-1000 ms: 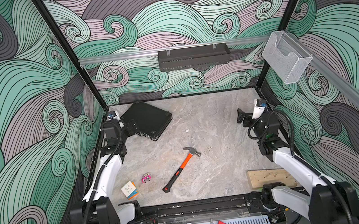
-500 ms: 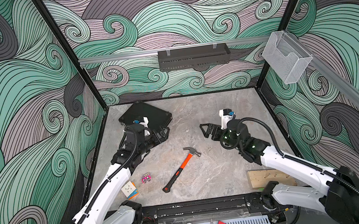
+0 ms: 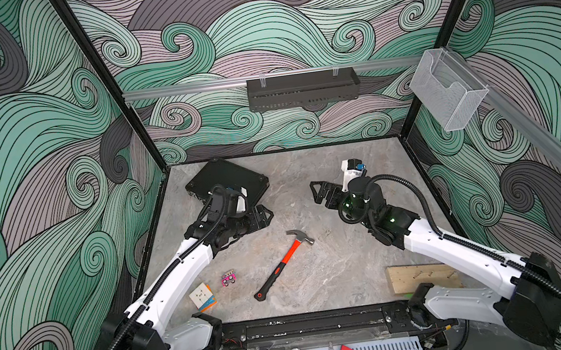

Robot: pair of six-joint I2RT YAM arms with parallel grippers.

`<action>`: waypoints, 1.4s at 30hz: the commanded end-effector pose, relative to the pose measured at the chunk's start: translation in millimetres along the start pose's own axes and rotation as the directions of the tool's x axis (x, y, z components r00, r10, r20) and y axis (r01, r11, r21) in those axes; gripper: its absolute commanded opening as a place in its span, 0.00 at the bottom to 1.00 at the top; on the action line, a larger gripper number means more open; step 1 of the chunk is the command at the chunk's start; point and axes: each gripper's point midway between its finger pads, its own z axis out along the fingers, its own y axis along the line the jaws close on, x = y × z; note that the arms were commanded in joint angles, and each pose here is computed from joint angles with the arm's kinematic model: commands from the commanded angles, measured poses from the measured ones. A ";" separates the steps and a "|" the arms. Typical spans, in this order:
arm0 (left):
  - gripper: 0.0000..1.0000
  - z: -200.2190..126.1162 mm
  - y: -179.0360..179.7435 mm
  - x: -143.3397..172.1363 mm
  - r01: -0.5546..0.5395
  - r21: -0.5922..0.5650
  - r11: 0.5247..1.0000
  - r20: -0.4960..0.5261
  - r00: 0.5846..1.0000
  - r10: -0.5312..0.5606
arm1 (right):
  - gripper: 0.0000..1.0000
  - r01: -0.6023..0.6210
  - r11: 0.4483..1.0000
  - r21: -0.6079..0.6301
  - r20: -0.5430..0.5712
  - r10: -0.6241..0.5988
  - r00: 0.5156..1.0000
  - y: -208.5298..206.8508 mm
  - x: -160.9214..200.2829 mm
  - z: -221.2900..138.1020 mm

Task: Use a claw hammer to pull out a nail
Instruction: Pick up the hammer at the center of the board.

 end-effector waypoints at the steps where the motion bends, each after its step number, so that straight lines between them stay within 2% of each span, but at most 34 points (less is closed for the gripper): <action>1: 0.85 -2.8 -2.9 35.1 -0.145 0.026 0.989 -0.174 0.974 0.147 | 1.00 0.117 0.962 0.247 0.012 -0.123 0.992 -41.9 -15.1 -16.7; 5: 0.85 4.8 -5.8 56.6 -0.194 0.050 0.980 -0.239 0.950 0.200 | 1.00 0.146 0.915 0.377 -0.004 -0.156 0.988 -65.8 -20.1 -31.5; 11: 0.86 24.1 -8.5 89.9 -0.297 0.018 0.955 -0.344 0.895 0.285 | 1.00 0.117 0.859 0.499 -0.032 -0.117 0.993 -99.1 -19.8 -51.2; 19: 0.86 54.4 -7.4 118.7 -0.495 -0.065 0.866 -0.451 0.789 0.417 | 1.00 0.071 0.734 0.675 -0.082 -0.022 0.996 -156.5 -8.7 -95.6; 22: 0.86 65.8 -10.8 114.1 -0.517 -0.086 0.852 -0.428 0.791 0.437 | 1.00 0.012 0.650 0.760 -0.051 0.041 0.998 -187.3 -3.0 -126.0; 26: 0.86 79.3 -19.6 104.5 -0.529 -0.078 0.845 -0.400 0.793 0.459 | 1.00 -0.071 0.593 0.802 0.009 0.108 0.994 -220.0 2.4 -152.1; 30: 0.85 86.6 -1.7 111.6 -0.561 -0.117 0.819 -0.453 0.764 0.459 | 1.00 -0.137 0.577 0.805 0.071 0.135 0.988 -231.5 -1.0 -169.0; 36: 0.74 93.9 19.2 127.5 -0.575 -0.158 0.803 -0.515 0.741 0.430 | 0.99 -0.136 0.584 0.800 0.066 0.139 0.988 -231.6 -3.5 -170.8; 39: 0.68 94.6 29.6 137.0 -0.586 -0.194 0.786 -0.545 0.731 0.411 | 1.00 -0.142 0.617 0.774 0.054 0.159 0.986 -227.0 -1.0 -161.1; 42: 0.65 89.0 39.8 147.4 -0.573 -0.238 0.784 -0.561 0.740 0.371 | 1.00 -0.141 0.680 0.720 0.028 0.175 0.984 -216.8 -0.1 -144.2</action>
